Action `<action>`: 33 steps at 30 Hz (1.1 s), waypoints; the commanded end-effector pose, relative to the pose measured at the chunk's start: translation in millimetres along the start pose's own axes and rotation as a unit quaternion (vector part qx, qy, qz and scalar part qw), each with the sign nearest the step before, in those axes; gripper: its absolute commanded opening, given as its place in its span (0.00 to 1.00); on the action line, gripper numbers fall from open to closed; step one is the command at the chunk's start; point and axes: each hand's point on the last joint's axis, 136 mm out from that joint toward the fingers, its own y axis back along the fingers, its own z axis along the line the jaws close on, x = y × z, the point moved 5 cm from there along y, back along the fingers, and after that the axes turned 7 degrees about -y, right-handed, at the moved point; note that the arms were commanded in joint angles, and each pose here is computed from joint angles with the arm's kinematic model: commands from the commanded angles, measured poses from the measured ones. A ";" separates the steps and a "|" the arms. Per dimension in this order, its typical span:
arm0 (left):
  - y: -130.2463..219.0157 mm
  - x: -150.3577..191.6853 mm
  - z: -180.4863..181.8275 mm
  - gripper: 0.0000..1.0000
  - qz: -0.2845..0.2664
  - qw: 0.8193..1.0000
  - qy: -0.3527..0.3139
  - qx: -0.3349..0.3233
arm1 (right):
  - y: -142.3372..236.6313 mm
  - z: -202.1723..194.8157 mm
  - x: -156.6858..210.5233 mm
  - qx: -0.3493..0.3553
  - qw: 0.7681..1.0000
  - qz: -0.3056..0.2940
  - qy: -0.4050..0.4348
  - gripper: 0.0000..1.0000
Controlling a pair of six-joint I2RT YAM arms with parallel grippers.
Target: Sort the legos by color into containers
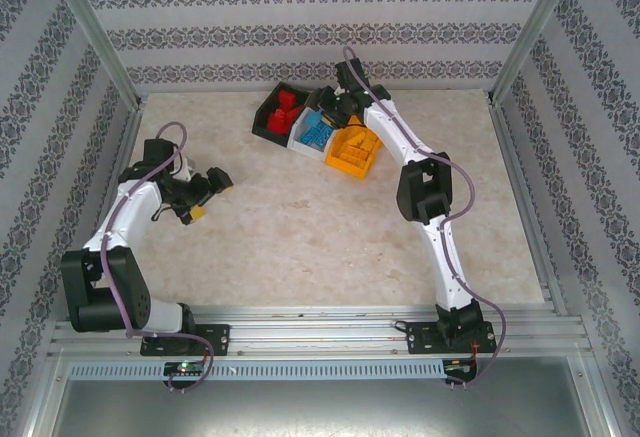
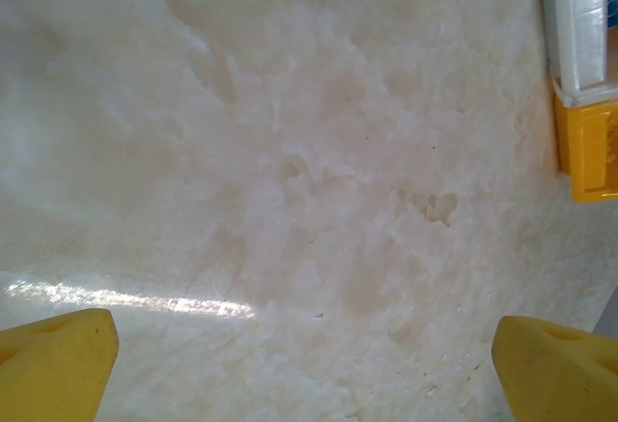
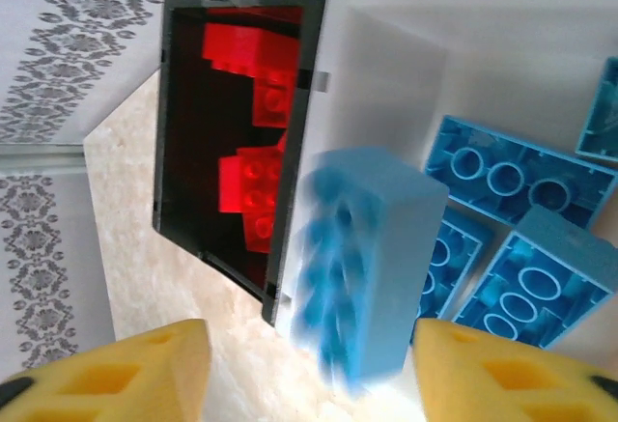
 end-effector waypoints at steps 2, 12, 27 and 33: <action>3.4 -6.2 0.6 1.00 0.004 1.000 -0.006 -0.007 | 28.6 17.1 -7.6 -0.010 1.000 -0.023 0.000 0.68; 4.4 -25.7 -5.3 1.00 -0.025 0.999 -0.023 -0.007 | 134.7 1.6 35.0 0.017 0.982 -0.101 0.161 0.74; -0.4 -52.9 37.3 1.00 -0.248 0.957 -0.103 -0.114 | 215.4 -177.8 32.6 0.118 0.895 -0.287 0.322 0.76; 5.8 -59.6 49.4 1.00 -0.283 0.926 -0.173 -0.180 | 202.3 -178.5 8.6 0.108 0.878 -0.316 0.343 0.76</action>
